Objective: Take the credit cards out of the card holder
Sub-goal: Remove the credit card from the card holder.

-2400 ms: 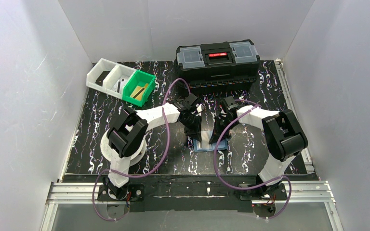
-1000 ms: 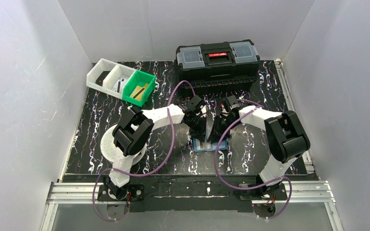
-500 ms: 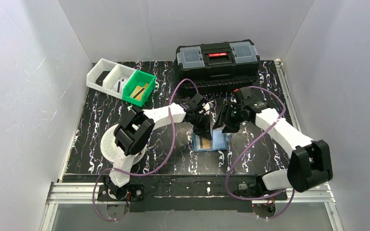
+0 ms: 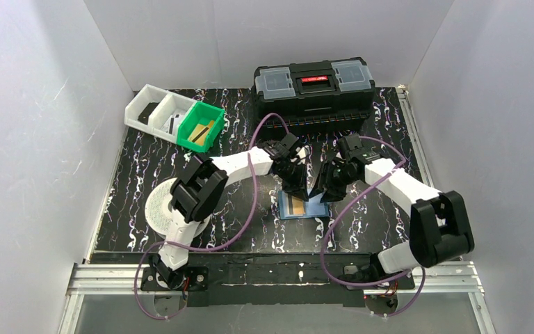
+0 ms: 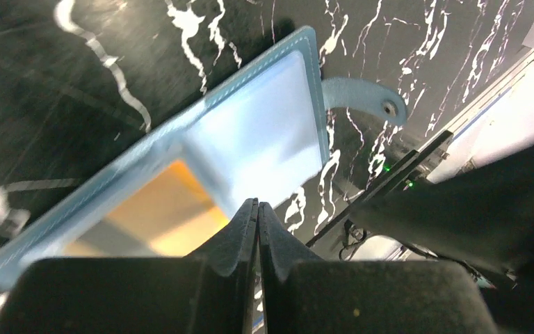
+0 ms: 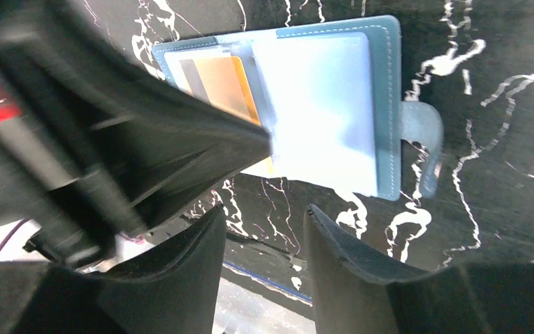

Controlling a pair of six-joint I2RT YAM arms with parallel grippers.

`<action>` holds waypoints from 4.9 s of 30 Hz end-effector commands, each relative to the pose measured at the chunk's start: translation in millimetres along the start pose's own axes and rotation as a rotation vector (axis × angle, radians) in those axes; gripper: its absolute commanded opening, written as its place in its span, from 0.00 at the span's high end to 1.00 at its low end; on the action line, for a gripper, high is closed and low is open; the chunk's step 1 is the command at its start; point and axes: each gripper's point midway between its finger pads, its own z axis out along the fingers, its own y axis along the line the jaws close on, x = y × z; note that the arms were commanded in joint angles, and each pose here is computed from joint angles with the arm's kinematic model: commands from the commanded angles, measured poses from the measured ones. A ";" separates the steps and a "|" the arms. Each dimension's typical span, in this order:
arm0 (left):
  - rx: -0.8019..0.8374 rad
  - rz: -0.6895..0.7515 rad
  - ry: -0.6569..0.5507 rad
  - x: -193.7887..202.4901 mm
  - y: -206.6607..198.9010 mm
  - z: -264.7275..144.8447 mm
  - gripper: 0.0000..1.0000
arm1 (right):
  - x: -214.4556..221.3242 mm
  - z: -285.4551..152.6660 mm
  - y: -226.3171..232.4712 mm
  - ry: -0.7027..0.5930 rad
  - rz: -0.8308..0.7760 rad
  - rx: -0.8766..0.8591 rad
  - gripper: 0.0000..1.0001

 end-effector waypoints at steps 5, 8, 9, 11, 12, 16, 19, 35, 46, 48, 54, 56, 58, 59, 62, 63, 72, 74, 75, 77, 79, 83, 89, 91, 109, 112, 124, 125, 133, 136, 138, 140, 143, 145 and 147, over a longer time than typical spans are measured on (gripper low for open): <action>-0.089 0.023 -0.116 -2.2 18.7 -76.8 0.97 | -7.1 21.1 27.8 0.101 -0.037 -0.141 0.48; -0.111 0.001 -0.102 4.0 34.8 -77.2 0.97 | -7.3 32.6 28.3 0.133 -0.032 -0.148 0.50; -0.111 0.000 -0.098 5.5 37.3 -76.2 0.97 | -7.9 36.7 28.4 0.141 -0.031 -0.149 0.50; -0.113 -0.004 -0.085 8.6 43.2 -70.4 0.98 | -7.0 44.6 27.3 0.166 -0.021 -0.152 0.52; -0.113 -0.006 -0.083 8.0 44.3 -68.5 0.98 | -6.6 48.4 26.8 0.175 -0.016 -0.156 0.52; -0.121 -0.017 -0.064 8.1 50.9 -57.7 0.99 | -4.0 60.3 21.6 0.199 0.001 -0.149 0.55; -0.128 -0.025 -0.056 8.1 55.5 -52.1 0.99 | -2.9 65.3 16.7 0.200 0.009 -0.135 0.56; -0.126 -0.050 0.001 11.8 61.8 -27.4 1.00 | 3.0 78.5 12.5 0.242 0.033 -0.151 0.59; -0.211 -0.102 0.021 19.5 80.1 -21.4 1.00 | 8.5 76.4 18.9 0.259 0.066 -0.259 0.65; -0.225 -0.111 0.025 22.2 83.4 -21.3 1.00 | 6.9 73.9 22.1 0.254 0.078 -0.308 0.65; -0.245 -0.124 0.029 26.0 89.4 -21.3 1.00 | 6.9 69.1 27.9 0.254 0.118 -0.417 0.66; -0.246 -0.125 0.028 26.0 89.4 -21.4 1.00 | 5.9 66.8 29.6 0.251 0.126 -0.441 0.68; -0.247 -0.126 0.029 27.0 89.6 -21.6 1.00 | 4.7 64.8 30.1 0.244 0.130 -0.452 0.69; -0.247 -0.127 0.028 26.8 89.6 -22.1 1.00 | 4.2 63.8 30.0 0.241 0.134 -0.454 0.70; -0.251 -0.128 0.026 27.6 90.6 -23.0 1.00 | -2.2 51.2 40.0 0.194 0.099 -0.496 0.75; -0.251 -0.129 0.026 27.8 90.6 -23.2 1.00 | 1.4 61.8 32.2 0.225 0.134 -0.476 0.77; -0.261 -0.132 0.022 30.5 92.8 -26.0 1.00 | 3.0 64.3 26.5 0.217 0.162 -0.481 0.92; -0.263 -0.136 0.017 30.1 93.4 -27.4 1.00 | 3.0 64.6 25.4 0.213 0.160 -0.479 0.96; -0.265 -0.137 0.017 30.5 94.3 -28.4 1.00 | 2.6 64.9 24.5 0.209 0.161 -0.476 0.98; -0.271 -0.139 0.012 30.9 96.9 -30.7 1.00 | 2.2 65.5 22.0 0.200 0.158 -0.461 0.99; -0.280 -0.143 0.007 31.8 100.7 -34.5 1.00 | 2.8 66.1 17.5 0.191 0.156 -0.433 0.99; -0.286 -0.142 -0.003 31.8 106.0 -41.8 1.00 | 2.1 66.9 10.7 0.165 0.142 -0.392 0.99; -0.286 -0.134 0.003 34.0 107.7 -42.5 1.00 | 7.5 68.9 2.9 0.171 0.152 -0.356 0.99; -0.285 -0.131 0.004 34.2 107.6 -42.2 1.00 | 8.7 69.2 2.2 0.175 0.147 -0.357 0.99; -0.268 -0.134 0.014 31.9 104.6 -38.1 1.00 | 12.9 67.8 11.6 0.218 0.157 -0.435 0.81; -0.269 -0.137 0.016 31.8 104.8 -36.9 1.00 | 13.7 68.5 10.2 0.216 0.160 -0.429 0.87; -0.359 -0.169 0.056 39.6 122.6 -35.2 1.00 | 13.7 62.3 -3.9 0.139 0.136 -0.333 0.96; -0.363 -0.170 0.057 39.7 123.7 -35.1 1.00 | 13.5 61.4 -4.9 0.134 0.134 -0.324 0.95; -0.366 -0.169 0.061 38.6 123.4 -34.9 1.00 | 12.6 56.7 -12.7 0.104 0.110 -0.267 0.96; -0.367 -0.168 0.061 38.4 123.5 -34.7 1.00 | 13.0 55.6 -17.7 0.093 0.100 -0.238 0.96; -0.364 -0.168 0.063 38.5 123.0 -34.3 1.00 | 13.5 55.3 -19.5 0.092 0.096 -0.230 0.96; -0.364 -0.170 0.064 38.4 123.4 -34.5 1.00 | 14.6 55.6 -20.6 0.094 0.097 -0.228 0.96; -0.365 -0.164 0.063 38.4 123.0 -34.7 1.00 | 15.6 54.6 -21.5 0.092 0.098 -0.228 0.98; -0.363 -0.163 0.060 37.5 122.6 -35.5 1.00 | 15.4 53.2 -22.7 0.086 0.097 -0.224 0.99; -0.362 -0.163 0.062 37.9 122.6 -35.5 1.00 | 14.7 50.5 -22.3 0.081 0.093 -0.227 0.99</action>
